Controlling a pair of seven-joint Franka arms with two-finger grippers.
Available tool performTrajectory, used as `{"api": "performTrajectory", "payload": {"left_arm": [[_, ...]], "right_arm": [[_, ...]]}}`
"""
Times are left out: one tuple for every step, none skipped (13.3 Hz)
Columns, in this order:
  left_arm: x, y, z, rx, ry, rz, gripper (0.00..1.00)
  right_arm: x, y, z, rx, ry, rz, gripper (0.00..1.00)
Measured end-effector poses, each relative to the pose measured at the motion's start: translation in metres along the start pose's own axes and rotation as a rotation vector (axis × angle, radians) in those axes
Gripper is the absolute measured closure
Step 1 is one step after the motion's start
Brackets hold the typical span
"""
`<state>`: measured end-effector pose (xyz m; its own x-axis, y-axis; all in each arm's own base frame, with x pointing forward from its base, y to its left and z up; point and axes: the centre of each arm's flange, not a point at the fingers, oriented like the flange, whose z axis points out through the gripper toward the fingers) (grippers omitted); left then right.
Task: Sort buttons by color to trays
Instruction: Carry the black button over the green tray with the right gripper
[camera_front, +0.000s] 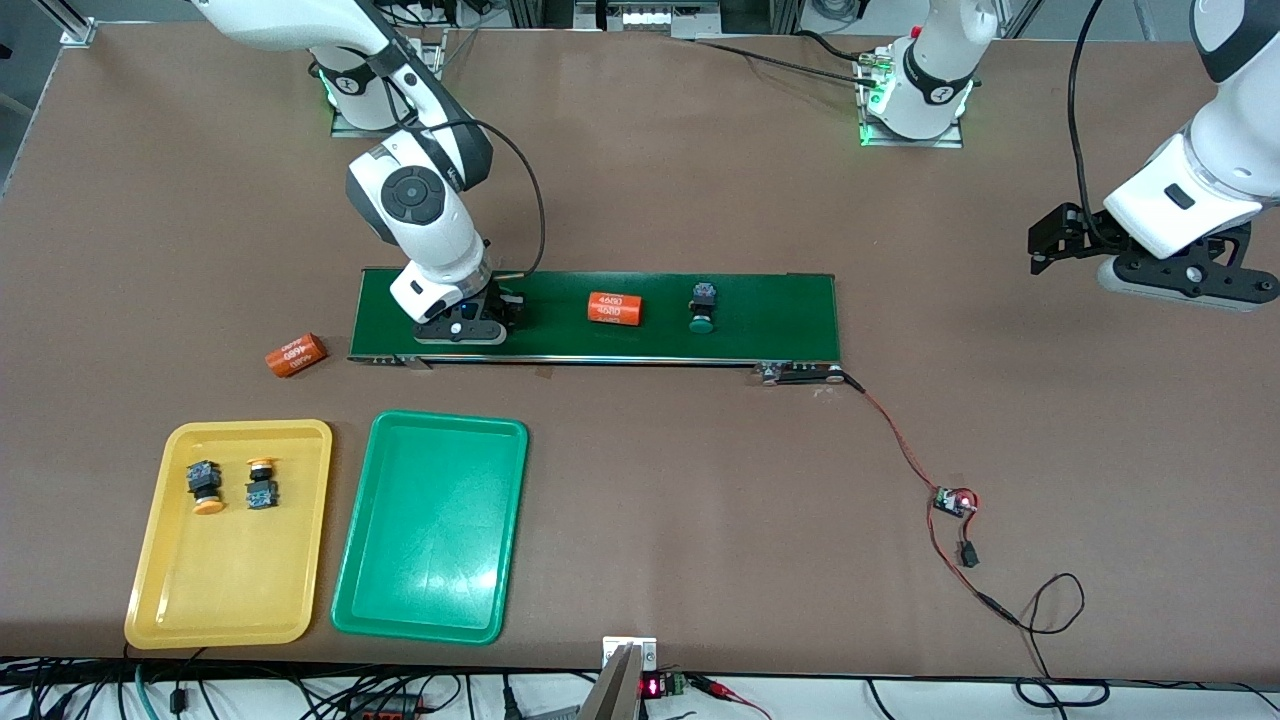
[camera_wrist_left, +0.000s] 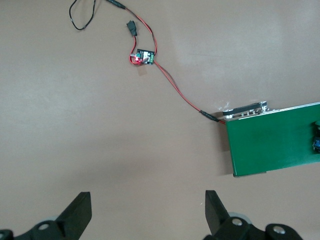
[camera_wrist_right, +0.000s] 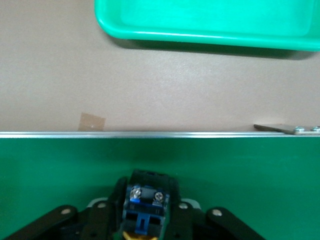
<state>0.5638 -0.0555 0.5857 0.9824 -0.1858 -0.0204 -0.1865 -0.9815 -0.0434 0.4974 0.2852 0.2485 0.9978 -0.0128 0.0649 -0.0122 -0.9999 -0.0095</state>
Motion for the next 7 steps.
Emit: {"api": "performTrajectory", "payload": {"left_arm": [[0.000,0.002,-0.001,0.000,0.002,-0.001,0.00],[0.000,0.004,-0.002,0.000,0.003,-0.002,0.00],[0.001,0.005,-0.002,0.000,0.003,-0.003,0.00],[0.001,0.005,-0.002,0.000,0.004,-0.003,0.00],[0.001,0.005,-0.002,0.000,0.005,-0.002,0.00],[0.002,0.006,-0.003,0.001,0.011,-0.001,0.00],[0.003,0.007,-0.003,0.001,0.021,-0.001,0.00]], "right_arm": [[0.001,0.002,0.000,-0.001,0.000,0.002,0.67],[0.002,0.003,0.000,-0.002,0.001,0.004,0.67],[0.005,0.005,-0.002,-0.002,0.007,0.007,0.67],[0.013,0.008,-0.007,-0.004,0.018,0.011,0.67],[0.026,0.012,-0.018,-0.015,0.027,0.010,0.67],[0.043,0.017,-0.034,-0.028,0.035,-0.003,0.67],[0.062,0.021,-0.054,-0.037,0.051,-0.017,0.67]]}}
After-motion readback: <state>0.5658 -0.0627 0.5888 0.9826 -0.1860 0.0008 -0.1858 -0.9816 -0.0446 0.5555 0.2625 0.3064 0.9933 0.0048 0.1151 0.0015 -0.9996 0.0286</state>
